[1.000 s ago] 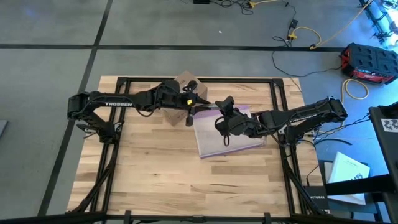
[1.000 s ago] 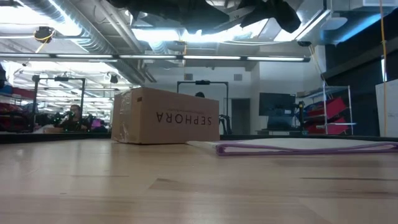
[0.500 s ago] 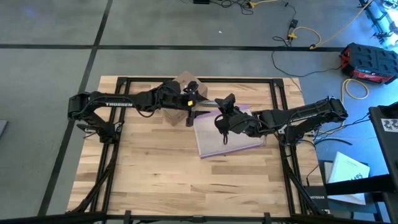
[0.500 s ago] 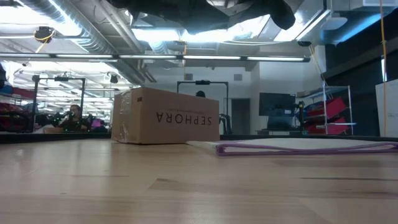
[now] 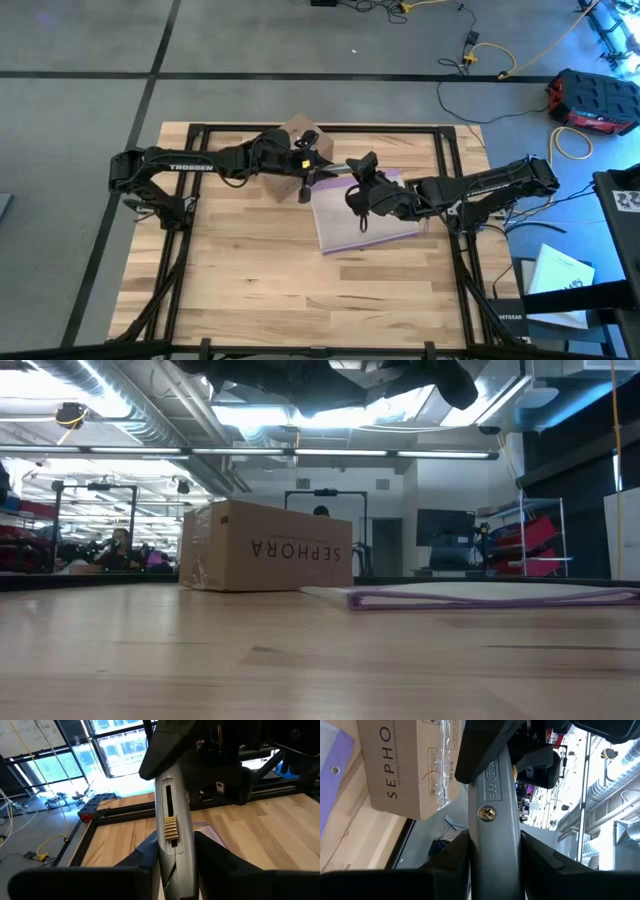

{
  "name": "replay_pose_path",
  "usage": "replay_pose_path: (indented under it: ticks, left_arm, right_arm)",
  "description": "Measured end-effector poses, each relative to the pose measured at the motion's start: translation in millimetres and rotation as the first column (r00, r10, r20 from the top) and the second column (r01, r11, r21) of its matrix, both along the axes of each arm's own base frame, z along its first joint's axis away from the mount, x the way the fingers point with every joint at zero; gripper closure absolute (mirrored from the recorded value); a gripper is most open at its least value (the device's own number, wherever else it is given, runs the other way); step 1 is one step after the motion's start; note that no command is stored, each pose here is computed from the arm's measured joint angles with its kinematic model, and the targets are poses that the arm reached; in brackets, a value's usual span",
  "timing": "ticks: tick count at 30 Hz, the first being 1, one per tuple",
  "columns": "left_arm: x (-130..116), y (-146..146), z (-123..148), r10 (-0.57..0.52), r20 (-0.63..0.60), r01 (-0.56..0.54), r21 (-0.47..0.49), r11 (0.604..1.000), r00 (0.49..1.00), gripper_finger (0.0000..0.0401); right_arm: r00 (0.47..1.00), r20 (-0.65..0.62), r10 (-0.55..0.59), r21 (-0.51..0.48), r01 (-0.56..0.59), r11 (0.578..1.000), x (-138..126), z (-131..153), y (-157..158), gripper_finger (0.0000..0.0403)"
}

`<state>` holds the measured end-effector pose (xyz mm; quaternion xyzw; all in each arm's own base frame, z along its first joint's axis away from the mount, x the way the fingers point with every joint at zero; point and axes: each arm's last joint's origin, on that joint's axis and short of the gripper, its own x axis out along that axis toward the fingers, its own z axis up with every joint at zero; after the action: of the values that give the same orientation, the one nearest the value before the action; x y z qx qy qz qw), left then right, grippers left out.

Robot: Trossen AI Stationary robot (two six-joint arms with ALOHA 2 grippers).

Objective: Unpack boxes
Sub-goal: Open the cutter

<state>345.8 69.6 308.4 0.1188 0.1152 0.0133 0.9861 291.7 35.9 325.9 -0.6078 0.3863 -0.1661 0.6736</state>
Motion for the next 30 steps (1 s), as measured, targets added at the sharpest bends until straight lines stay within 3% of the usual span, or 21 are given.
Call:
replay_pose_path:
  ticks: [6, 10, 15, 19, 22, 24, 30]
  left_arm:
    - [-1, 2, 0, 0.001, -0.004, -0.001, 0.029, 1.0, 1.0, 0.0331]
    - [-3, 9, 0, 0.059, -0.021, -0.057, 0.106, 0.993, 0.998, 0.0345]
    - [-9, 16, 0, 0.108, -0.067, -0.093, 0.199, 0.976, 0.992, 0.0345]
    - [-12, 16, -1, 0.13, -0.108, -0.095, 0.284, 0.954, 0.986, 0.0345]
    - [-13, 12, 2, 0.125, -0.107, -0.077, 0.367, 0.927, 0.986, 0.0345]
    - [-12, 10, 3, 0.112, -0.107, -0.06, 0.404, 0.913, 0.988, 0.0345]
    - [-8, -10, 2, 0.103, -0.126, -0.03, 0.481, 0.876, 0.987, 0.0345]
  right_arm:
    - [0.996, 0.087, -0.035, 0.103, 0.026, 0.994, 0, -1, 0, 0.029]
    - [0.954, 0.265, -0.14, 0.297, 0.058, 0.953, 1, 1, 1, 0.0208]
    - [0.878, 0.4, -0.262, 0.539, 0.006, 0.842, -2, 5, 2, 0.0115]
    - [0.839, 0.43, -0.333, 0.693, -0.069, 0.718, -3, 6, 4, 0.0099]
    - [0.844, 0.424, -0.33, 0.778, -0.153, 0.609, -2, 6, 7, 0.0097]
    - [0.855, 0.419, -0.306, 0.799, -0.187, 0.572, -1, 7, 9, 0.0097]
    - [0.826, 0.498, -0.265, 0.755, -0.262, 0.601, 2, 18, 3, 0.0096]
